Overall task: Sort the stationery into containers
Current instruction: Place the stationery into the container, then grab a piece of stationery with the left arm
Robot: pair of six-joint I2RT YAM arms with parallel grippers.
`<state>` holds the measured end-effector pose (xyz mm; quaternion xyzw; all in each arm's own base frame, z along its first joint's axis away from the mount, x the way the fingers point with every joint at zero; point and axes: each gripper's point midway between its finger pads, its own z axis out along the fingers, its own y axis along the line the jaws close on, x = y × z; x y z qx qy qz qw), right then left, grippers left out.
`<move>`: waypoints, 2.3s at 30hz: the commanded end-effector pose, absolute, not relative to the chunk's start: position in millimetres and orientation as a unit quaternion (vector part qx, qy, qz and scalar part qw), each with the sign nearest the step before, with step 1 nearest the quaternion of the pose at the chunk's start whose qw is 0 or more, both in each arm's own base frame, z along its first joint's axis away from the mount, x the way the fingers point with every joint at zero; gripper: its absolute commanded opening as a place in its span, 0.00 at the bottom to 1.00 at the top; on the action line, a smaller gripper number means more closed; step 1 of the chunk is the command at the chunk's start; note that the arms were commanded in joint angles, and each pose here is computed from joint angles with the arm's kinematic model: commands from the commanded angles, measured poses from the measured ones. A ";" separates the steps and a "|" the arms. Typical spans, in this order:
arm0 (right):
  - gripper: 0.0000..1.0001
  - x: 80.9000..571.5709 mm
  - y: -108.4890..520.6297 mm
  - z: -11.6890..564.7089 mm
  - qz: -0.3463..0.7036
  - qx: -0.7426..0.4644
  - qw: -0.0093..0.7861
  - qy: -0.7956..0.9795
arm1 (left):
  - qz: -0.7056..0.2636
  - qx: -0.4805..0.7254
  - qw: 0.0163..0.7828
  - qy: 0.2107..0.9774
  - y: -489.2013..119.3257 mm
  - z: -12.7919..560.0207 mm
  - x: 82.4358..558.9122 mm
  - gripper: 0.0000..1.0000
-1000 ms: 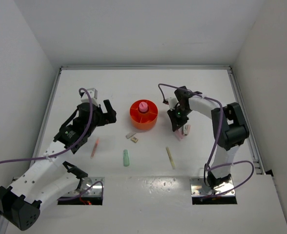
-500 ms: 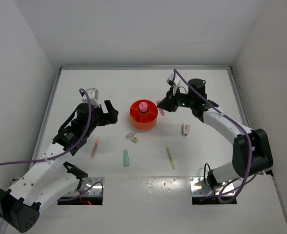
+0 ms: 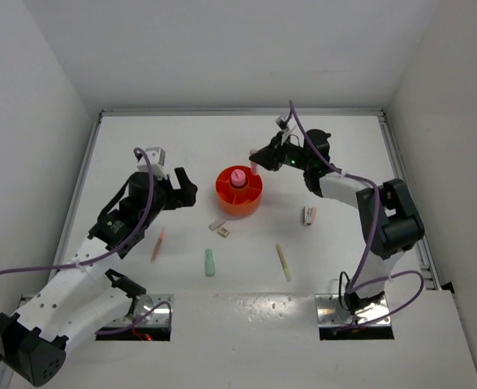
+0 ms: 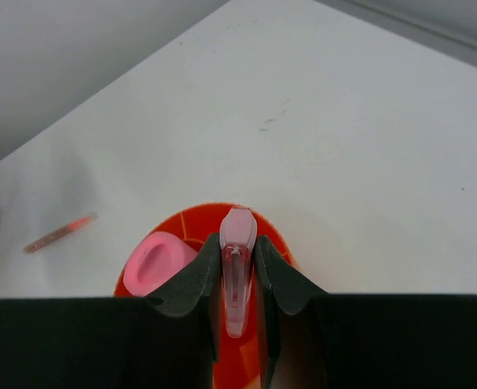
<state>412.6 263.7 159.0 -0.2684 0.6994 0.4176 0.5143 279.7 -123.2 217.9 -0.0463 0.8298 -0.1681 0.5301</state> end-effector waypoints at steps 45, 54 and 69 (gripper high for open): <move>0.60 389.9 192.3 203.4 0.251 -0.242 0.548 0.760 | -0.027 -0.059 0.280 0.958 -188.5 45.7 170.5 0.57; 0.60 383.6 187.7 207.3 0.265 -0.232 0.550 0.757 | -0.050 -0.067 0.262 0.962 -204.5 19.2 181.6 0.57; 0.60 385.5 178.4 205.9 0.276 -0.211 0.546 0.762 | -0.034 -0.060 0.237 0.969 -204.9 -3.9 176.0 0.26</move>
